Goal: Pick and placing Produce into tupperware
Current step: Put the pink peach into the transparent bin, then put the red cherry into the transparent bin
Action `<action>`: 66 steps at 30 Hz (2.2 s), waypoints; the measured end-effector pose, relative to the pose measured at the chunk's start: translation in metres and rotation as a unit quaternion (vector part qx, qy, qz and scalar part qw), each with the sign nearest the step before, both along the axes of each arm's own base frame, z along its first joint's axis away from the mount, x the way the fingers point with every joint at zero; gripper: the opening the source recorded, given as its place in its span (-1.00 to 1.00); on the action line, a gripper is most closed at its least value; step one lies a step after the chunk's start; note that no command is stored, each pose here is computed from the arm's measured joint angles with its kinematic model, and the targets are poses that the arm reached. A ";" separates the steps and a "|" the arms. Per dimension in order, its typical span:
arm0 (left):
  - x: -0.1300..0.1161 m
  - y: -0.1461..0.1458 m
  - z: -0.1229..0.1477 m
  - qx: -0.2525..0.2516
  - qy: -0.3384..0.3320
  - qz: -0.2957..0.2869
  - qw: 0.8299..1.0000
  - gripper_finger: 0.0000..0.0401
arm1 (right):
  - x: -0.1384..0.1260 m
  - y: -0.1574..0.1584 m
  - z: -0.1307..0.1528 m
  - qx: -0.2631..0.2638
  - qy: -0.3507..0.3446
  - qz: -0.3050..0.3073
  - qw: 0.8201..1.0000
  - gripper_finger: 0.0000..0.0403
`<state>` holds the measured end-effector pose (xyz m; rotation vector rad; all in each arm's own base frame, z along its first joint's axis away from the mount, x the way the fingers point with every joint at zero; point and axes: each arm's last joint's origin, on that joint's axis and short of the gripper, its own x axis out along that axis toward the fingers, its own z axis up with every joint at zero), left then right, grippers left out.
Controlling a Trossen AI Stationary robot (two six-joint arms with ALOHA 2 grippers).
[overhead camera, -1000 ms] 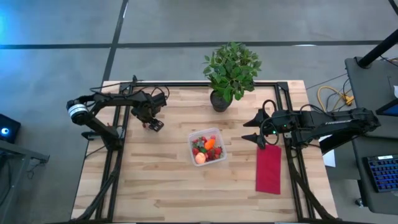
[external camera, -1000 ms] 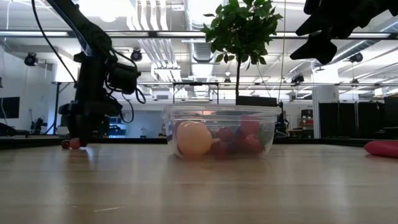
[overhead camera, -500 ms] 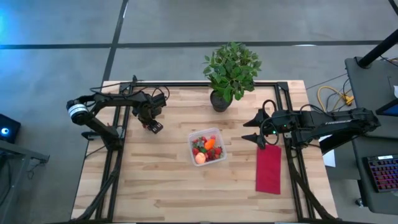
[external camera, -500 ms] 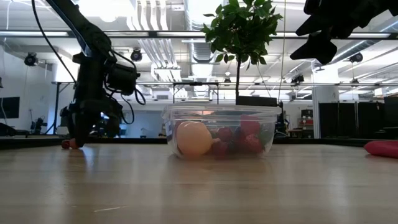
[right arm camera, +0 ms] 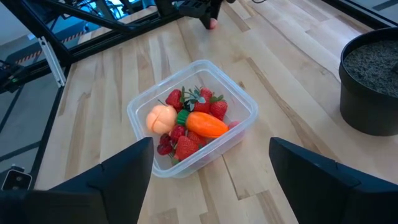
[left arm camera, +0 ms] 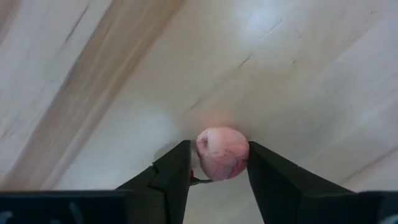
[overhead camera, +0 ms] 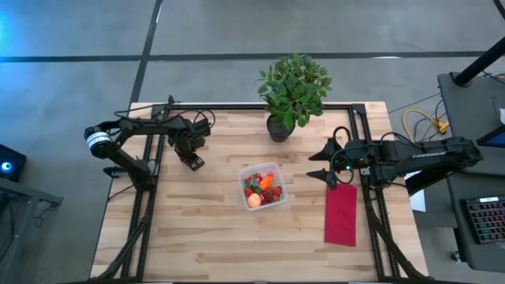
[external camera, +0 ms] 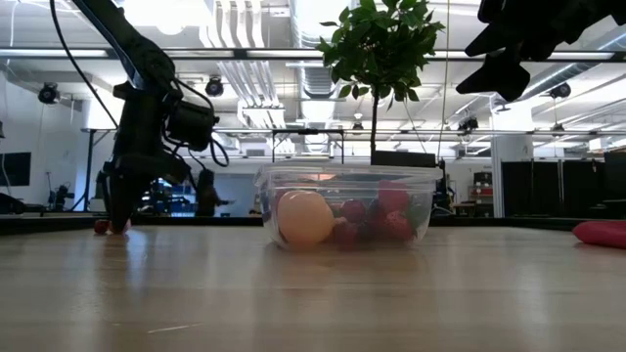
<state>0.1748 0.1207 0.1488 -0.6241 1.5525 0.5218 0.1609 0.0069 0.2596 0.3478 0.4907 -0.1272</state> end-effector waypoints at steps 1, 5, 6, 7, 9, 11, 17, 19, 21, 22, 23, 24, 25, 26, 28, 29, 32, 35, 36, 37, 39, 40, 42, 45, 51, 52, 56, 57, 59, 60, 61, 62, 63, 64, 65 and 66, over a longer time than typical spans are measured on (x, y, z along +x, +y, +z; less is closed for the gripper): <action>0.000 0.000 0.000 0.002 0.000 0.000 1.000 -0.31 | 0.000 0.000 0.000 0.000 0.000 0.000 1.000 0.54; 0.000 0.000 0.000 0.002 0.000 0.001 1.000 -0.31 | 0.000 0.000 0.000 0.000 0.000 0.000 1.000 0.52; 0.000 0.000 0.000 0.002 0.000 0.001 1.000 -0.32 | 0.000 0.000 0.000 0.000 0.000 0.000 1.000 0.52; 0.000 0.000 0.000 0.002 0.000 0.001 1.000 -0.33 | 0.000 0.000 0.000 0.000 0.000 0.000 1.000 0.52; 0.000 0.000 0.000 0.002 0.000 0.001 1.000 -0.39 | 0.000 0.000 0.000 0.000 0.000 0.000 1.000 0.51; 0.000 0.000 0.000 0.002 0.000 0.001 1.000 -0.47 | 0.000 0.000 0.000 0.000 0.000 0.000 1.000 0.51; 0.000 0.000 0.000 0.002 0.001 0.006 1.000 -0.63 | 0.000 0.000 0.000 0.000 0.000 0.000 1.000 0.51; 0.001 0.000 0.001 0.000 -0.001 0.018 1.000 -0.64 | 0.000 0.000 0.000 0.000 0.000 0.000 1.000 0.52; 0.004 0.001 0.004 -0.006 -0.012 0.034 0.999 -0.64 | 0.000 0.000 0.000 0.000 0.000 0.000 1.000 0.53; 0.006 0.002 0.006 -0.010 -0.020 0.042 0.999 -0.64 | 0.000 0.000 0.000 0.000 0.000 0.000 1.000 0.54; 0.009 0.002 0.009 -0.016 -0.034 0.042 0.998 -0.64 | 0.000 0.000 0.000 0.000 0.000 0.000 1.000 0.54; 0.014 0.002 0.013 -0.024 -0.049 0.039 0.998 -0.64 | 0.000 0.000 0.000 0.000 0.000 0.000 1.000 0.54; 0.019 0.001 0.018 -0.030 -0.065 0.034 0.997 -0.65 | 0.000 0.000 0.000 0.000 0.000 0.000 1.000 0.54; 0.025 0.001 0.024 -0.034 -0.085 0.027 0.995 -0.65 | 0.000 0.000 0.000 0.000 0.000 0.000 1.000 0.54; 0.037 -0.001 0.040 -0.036 -0.125 0.010 0.991 -0.65 | 0.000 0.000 0.000 0.000 0.000 0.000 1.000 0.53; 0.045 -0.003 0.049 -0.035 -0.153 -0.003 0.988 -0.65 | 0.000 0.000 0.000 0.000 0.000 0.000 1.000 0.53; 0.075 -0.013 0.078 -0.034 -0.260 -0.036 0.964 -0.65 | 0.000 0.000 0.000 0.000 0.000 0.000 1.000 0.51; 0.104 -0.030 0.103 -0.021 -0.349 -0.078 0.933 -0.65 | 0.000 0.000 0.000 0.000 0.000 0.000 1.000 0.51; 0.113 -0.036 0.109 -0.020 -0.375 -0.084 0.923 -0.65 | 0.000 0.000 0.000 0.000 0.000 0.000 1.000 0.51; 0.122 -0.042 0.113 -0.021 -0.399 -0.084 0.913 -0.65 | 0.000 0.000 0.000 0.000 0.000 0.000 1.000 0.52; 0.140 -0.055 0.116 -0.031 -0.437 -0.082 0.895 -0.65 | 0.000 0.000 0.000 0.000 0.001 0.000 1.000 0.53; 0.148 -0.062 0.116 -0.037 -0.451 -0.084 0.888 -0.65 | 0.000 0.000 0.000 0.000 0.000 0.000 1.000 0.53; 0.162 -0.074 0.115 -0.045 -0.471 -0.095 0.876 -0.65 | 0.000 0.000 0.000 0.000 0.000 0.000 1.000 0.54; 0.179 -0.085 0.106 -0.051 -0.436 -0.047 0.897 -0.61 | 0.000 0.000 0.000 0.000 0.000 0.000 1.000 0.54; 0.203 -0.095 0.075 -0.087 -0.355 0.021 0.931 -0.30 | 0.000 0.000 0.000 0.000 0.000 0.000 1.000 0.51; 0.206 -0.097 0.073 -0.092 -0.350 0.030 0.932 -0.24 | 0.000 0.000 0.000 0.000 0.000 0.000 1.000 0.51; 0.213 -0.096 0.073 -0.101 -0.337 0.056 0.934 -0.05 | 0.000 0.000 0.000 0.000 0.000 0.000 1.000 0.53; 0.213 -0.096 0.076 -0.100 -0.336 0.057 0.935 -0.03 | 0.000 0.000 0.000 0.000 0.000 0.000 1.000 0.53; 0.208 -0.094 0.084 -0.099 -0.323 0.061 0.939 -0.01 | 0.000 0.000 0.000 0.000 0.000 0.000 1.000 0.54; 0.203 -0.094 0.087 -0.097 -0.310 0.060 0.944 0.00 | 0.000 0.000 0.000 0.000 0.000 0.000 1.000 0.54; 0.196 -0.094 0.093 -0.092 -0.300 0.047 0.948 0.00 | 0.000 0.000 0.000 0.000 -0.001 0.000 1.000 0.54; 0.188 -0.095 0.097 -0.084 -0.285 0.022 0.955 0.00 | 0.000 0.000 0.000 0.000 0.000 0.000 1.000 0.54; 0.179 -0.096 0.102 -0.075 -0.269 -0.014 0.960 -0.01 | 0.000 0.000 0.000 0.000 0.000 0.000 1.000 0.53; 0.169 -0.099 0.106 -0.062 -0.252 -0.053 0.964 -0.02 | 0.000 0.000 0.000 0.000 0.000 0.000 1.000 0.52; 0.157 -0.101 0.112 -0.048 -0.227 -0.085 0.969 -0.03 | 0.000 0.000 0.000 0.000 0.000 0.000 1.000 0.52; 0.144 -0.103 0.115 -0.032 -0.193 -0.109 0.975 -0.03 | 0.000 0.000 0.000 0.000 0.000 0.000 1.000 0.52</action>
